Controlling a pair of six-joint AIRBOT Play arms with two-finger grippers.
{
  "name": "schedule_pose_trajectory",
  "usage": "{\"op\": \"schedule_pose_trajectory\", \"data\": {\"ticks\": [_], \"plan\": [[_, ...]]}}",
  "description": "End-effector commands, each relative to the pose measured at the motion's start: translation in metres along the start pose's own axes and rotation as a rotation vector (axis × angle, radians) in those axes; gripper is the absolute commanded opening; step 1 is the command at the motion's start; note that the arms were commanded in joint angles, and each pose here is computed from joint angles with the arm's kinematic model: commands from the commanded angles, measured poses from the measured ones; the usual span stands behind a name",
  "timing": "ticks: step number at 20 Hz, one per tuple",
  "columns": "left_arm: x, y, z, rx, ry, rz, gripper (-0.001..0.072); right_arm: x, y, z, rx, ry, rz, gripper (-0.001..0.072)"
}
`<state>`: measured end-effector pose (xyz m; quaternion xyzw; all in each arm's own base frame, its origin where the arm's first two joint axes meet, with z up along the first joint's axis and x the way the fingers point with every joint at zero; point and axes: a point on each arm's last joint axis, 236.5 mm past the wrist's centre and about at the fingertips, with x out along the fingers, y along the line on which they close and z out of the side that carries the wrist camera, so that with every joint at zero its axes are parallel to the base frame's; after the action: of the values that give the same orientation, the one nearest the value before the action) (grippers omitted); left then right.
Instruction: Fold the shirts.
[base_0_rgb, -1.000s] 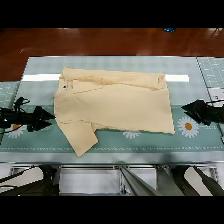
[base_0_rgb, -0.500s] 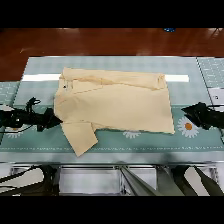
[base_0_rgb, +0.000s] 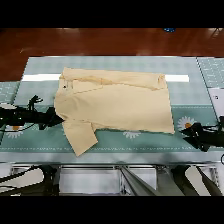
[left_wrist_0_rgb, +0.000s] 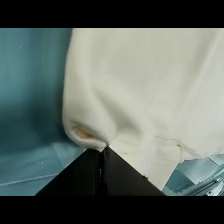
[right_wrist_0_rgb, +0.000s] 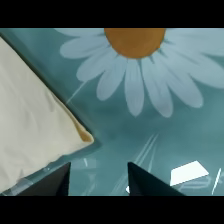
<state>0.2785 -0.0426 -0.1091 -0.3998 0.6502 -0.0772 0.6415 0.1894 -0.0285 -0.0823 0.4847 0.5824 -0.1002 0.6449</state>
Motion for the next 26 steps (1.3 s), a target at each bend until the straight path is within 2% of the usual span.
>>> {"op": "schedule_pose_trajectory", "data": {"ticks": [1,3,12,13,15,16,17,19,21,24,26], "plan": [[0.000,-0.001,0.000,0.007,0.003,-0.003,0.0014,0.017,0.006,-0.023,-0.021,0.107,0.021,0.0408],[0.000,-0.001,0.001,0.006,-0.002,-0.002,0.0014,0.025,0.027,-0.016,-0.026,0.097,0.101,0.0408],[0.000,0.000,0.001,0.007,-0.003,-0.001,0.0014,0.077,0.065,0.017,-0.040,0.064,0.122,0.0402],[0.000,-0.001,0.001,0.007,-0.003,-0.001,0.0014,0.078,0.077,0.023,-0.065,0.057,0.132,0.0345],[0.000,-0.001,0.001,0.006,-0.003,-0.002,0.0014,0.076,0.100,0.029,-0.162,0.056,0.148,0.0076],[-0.001,-0.003,0.004,0.009,-0.009,-0.005,0.0014,0.072,0.116,0.030,-0.235,0.056,0.164,0.0027],[-0.005,-0.008,0.009,0.017,-0.021,-0.015,0.0014,0.066,0.131,0.031,-0.284,0.061,0.181,0.0026],[-0.023,-0.037,0.028,0.050,-0.074,-0.078,0.0014,0.041,0.167,0.036,-0.389,0.069,0.233,0.0026],[-0.060,-0.094,0.056,0.133,-0.177,-0.212,0.0014,0.005,0.207,0.048,-0.505,0.026,0.281,0.0026],[-0.159,-0.205,0.090,0.313,-0.418,-0.434,0.0013,-0.085,0.289,0.072,-0.687,-0.190,0.367,0.0025],[-0.234,-0.272,0.087,0.478,-0.570,-0.519,0.0014,-0.158,0.341,0.073,-0.809,-0.359,0.425,0.0025]]}}
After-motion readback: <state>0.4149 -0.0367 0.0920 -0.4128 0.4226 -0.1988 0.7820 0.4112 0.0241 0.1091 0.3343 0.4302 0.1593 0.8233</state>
